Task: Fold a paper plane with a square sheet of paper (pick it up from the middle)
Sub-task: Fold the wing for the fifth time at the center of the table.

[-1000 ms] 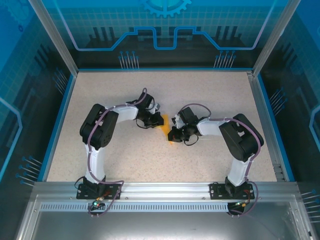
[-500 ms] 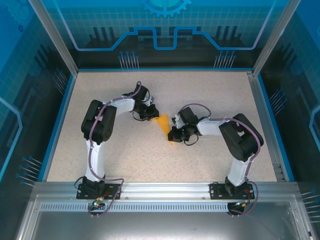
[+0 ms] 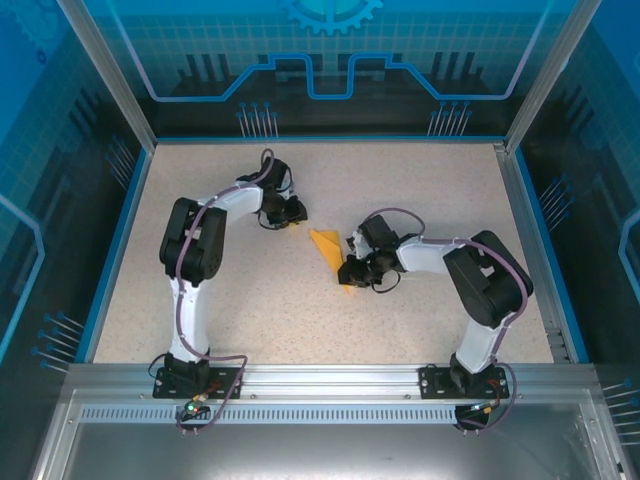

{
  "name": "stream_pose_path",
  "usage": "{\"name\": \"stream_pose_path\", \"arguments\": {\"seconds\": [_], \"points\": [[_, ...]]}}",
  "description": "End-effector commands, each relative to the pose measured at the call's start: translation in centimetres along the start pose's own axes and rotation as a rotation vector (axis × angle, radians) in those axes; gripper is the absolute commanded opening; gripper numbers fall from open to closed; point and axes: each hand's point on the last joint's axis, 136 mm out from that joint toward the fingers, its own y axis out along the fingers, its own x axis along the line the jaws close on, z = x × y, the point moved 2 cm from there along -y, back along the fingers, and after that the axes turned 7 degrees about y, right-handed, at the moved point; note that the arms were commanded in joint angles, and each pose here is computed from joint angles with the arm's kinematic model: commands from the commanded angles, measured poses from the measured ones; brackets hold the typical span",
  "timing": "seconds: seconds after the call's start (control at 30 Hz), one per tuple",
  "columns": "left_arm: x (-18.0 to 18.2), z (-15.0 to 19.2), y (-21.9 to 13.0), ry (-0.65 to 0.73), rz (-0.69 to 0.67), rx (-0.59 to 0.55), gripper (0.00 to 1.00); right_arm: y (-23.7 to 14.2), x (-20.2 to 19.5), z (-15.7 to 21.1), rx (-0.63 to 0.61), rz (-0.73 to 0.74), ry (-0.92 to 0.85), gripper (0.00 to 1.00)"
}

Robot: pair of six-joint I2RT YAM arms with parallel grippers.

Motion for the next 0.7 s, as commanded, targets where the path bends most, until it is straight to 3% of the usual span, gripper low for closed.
{"name": "stream_pose_path", "arguments": {"seconds": [0.0,0.17,0.5,0.67], "points": [[-1.0,-1.4,-5.0,0.002,-0.019,-0.097,0.29,-3.0,1.9,-0.6,-0.061,0.012,-0.033,0.28],[-1.8,0.6,-7.4,0.014,-0.048,-0.113,0.39,-7.2,2.5,-2.7,-0.213,0.040,-0.085,0.54],[-5.9,6.7,-6.5,0.113,-0.130,-0.001,0.68,-10.7,-4.9,-5.4,-0.434,0.259,-0.021,0.99],[-8.1,8.5,-4.8,0.200,-0.245,0.049,0.76,-10.6,-8.2,-4.9,-0.466,0.276,0.078,0.99]]}}
